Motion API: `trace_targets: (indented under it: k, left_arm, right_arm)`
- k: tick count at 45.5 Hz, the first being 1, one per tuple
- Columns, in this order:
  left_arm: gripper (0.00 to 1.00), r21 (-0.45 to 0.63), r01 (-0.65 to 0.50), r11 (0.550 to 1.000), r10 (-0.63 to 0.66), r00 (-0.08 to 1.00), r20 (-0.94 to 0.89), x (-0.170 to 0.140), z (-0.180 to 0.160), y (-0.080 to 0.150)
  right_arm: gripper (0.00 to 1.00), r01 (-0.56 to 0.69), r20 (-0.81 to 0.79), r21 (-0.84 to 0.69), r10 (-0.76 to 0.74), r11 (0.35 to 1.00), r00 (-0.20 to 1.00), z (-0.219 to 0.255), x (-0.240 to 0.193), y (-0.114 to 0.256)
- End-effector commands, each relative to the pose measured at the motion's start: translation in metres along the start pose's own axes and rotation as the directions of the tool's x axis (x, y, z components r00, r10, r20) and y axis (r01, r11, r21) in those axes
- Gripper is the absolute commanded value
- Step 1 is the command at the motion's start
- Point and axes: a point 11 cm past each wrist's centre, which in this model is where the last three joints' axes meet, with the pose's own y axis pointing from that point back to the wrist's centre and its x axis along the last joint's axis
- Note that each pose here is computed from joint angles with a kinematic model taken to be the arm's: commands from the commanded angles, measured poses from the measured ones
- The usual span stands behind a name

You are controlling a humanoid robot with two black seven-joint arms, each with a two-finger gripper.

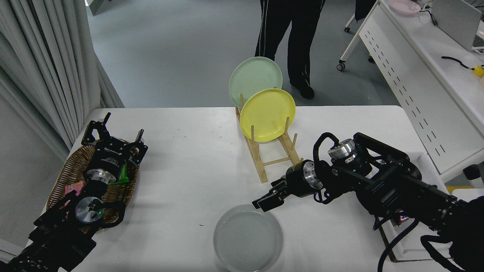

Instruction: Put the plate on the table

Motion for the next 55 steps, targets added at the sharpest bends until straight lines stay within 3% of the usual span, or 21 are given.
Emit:
trace_targets:
  k: [1,21,31,48,55]
  left_arm:
    - [1.00,-0.001,-0.001,1.000,0.001,1.000,-0.001,0.000,0.000,0.000]
    - [1.00,0.000,0.000,1.000,0.000,1.000,0.000,0.000,0.000,0.000]
    - [1.00,0.000,0.000,1.000,0.000,1.000,0.000,0.000,0.000,0.000]
    - [1.00,0.000,0.000,1.000,0.000,1.000,0.000,0.000,0.000,0.000]
    - [1.00,0.000,0.001,1.000,-0.001,1.000,0.000,0.000,0.000,0.000]
  right_arm:
    - [1.00,0.054,-0.093,0.053,-0.049,0.997,0.994,0.000,-0.023,0.022]
    - [1.00,0.379,-0.431,0.215,-0.261,0.900,0.864,-0.020,-0.058,0.056]
    - [1.00,0.466,-0.517,0.333,-0.255,0.820,0.817,-0.037,-0.056,0.068]
    - [1.00,0.592,-0.636,0.576,-0.146,0.563,0.757,-0.055,-0.052,0.101]
    - [1.00,0.643,-0.655,0.648,-0.133,0.408,0.744,-0.065,-0.052,0.119]
